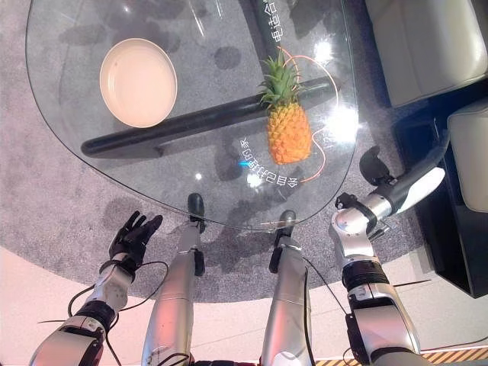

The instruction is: Pick up the fruit to the plate

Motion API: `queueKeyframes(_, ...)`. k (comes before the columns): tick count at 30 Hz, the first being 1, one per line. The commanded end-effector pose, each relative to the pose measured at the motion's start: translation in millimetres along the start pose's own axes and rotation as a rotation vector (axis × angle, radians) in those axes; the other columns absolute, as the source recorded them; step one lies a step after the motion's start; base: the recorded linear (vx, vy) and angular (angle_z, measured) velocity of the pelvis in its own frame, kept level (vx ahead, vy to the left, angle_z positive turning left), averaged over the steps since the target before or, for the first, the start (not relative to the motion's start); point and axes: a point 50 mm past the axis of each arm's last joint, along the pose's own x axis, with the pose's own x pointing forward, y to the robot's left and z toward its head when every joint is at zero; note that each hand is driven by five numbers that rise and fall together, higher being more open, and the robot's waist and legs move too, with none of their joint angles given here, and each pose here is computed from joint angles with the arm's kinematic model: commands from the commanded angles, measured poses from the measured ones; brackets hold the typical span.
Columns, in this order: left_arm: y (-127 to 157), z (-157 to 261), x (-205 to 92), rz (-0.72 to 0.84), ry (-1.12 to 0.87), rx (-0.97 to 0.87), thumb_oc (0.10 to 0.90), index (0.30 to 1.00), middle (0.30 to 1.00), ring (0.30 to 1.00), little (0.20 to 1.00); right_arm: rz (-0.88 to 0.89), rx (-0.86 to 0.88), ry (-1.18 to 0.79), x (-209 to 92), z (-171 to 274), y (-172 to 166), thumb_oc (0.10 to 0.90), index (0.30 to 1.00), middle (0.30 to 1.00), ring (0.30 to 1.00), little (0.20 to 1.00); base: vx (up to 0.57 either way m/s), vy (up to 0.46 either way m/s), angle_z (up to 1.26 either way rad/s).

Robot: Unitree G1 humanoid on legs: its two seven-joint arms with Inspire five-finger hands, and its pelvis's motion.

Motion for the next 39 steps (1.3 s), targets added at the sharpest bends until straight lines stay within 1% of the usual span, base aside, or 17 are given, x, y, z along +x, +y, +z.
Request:
queueKeyframes(1, 33.0, -2.3, -11.8, 0.074, -0.02, 0.045, 0.8, 0.9, 0.9, 0.9, 0.9, 0.034, 0.037, -0.278, 8.6, 45.0, -3.1, 0.8, 0.9, 0.9, 0.9, 0.9, 0.01, 0.051, 0.0)
queueKeyframes(5, 34.3, -7.4, -14.2, 0.072, -0.014, 0.035, 0.8, 0.9, 0.9, 0.9, 0.9, 0.147, 0.07, -0.352, -5.8, 61.5, 9.2, 0.8, 0.9, 0.9, 0.9, 0.9, 0.01, 0.045, 0.02)
queueKeyframes(7, 34.6, -8.6, -14.8, 0.071, -0.012, 0.035, 0.8, 0.9, 0.9, 0.9, 0.9, 0.165, 0.074, -0.365, -8.7, 64.6, 11.4, 0.8, 0.9, 0.9, 0.9, 0.9, 0.0, 0.027, 0.01)
queueKeyframes(8, 33.5, -12.6, -16.5, 0.066, -0.008, 0.026, 0.8, 0.9, 0.9, 0.9, 0.9, 0.244, 0.111, -0.395, -19.8, 75.1, 18.6, 0.8, 0.9, 0.9, 0.9, 0.9, 0.0, 0.047, 0.01)
queueKeyframes(14, 32.0, -19.1, -18.5, 0.062, 0.004, 0.022, 0.8, 0.9, 0.9, 0.9, 0.9, 0.379, 0.167, -0.439, -40.3, 92.6, 29.4, 0.8, 0.9, 0.9, 0.9, 0.9, 0.0, 0.015, 0.0)
queueKeyframes(18, 29.5, -21.8, -18.3, 0.058, 0.01, 0.01, 0.8, 0.9, 0.9, 0.9, 0.9, 0.456, 0.177, -0.44, -47.3, 98.4, 35.1, 0.8, 0.9, 0.9, 0.9, 0.9, 0.01, 0.035, -0.01)
queueKeyframes(29, 24.3, -29.7, -19.4, 0.047, 0.033, 0.018, 0.8, 0.9, 0.9, 0.9, 0.9, 0.573, 0.142, -0.349, -61.3, 89.4, 48.9, 0.8, 0.9, 0.9, 0.9, 0.9, 0.0, 0.0, 0.0)
queueKeyframes(33, 22.9, -29.7, -18.8, 0.044, 0.036, 0.02, 0.8, 0.9, 0.9, 0.9, 0.9, 0.584, 0.109, -0.328, -62.3, 85.9, 51.9, 0.8, 0.9, 0.9, 0.9, 0.9, 0.0, 0.0, 0.0)
queueKeyframes(39, 22.7, -29.4, -18.7, 0.037, 0.038, 0.026, 0.8, 0.9, 0.9, 0.9, 0.9, 0.583, 0.049, -0.242, -60.1, 70.5, 55.4, 0.8, 0.9, 0.9, 0.9, 0.9, 0.0, 0.0, 0.0)
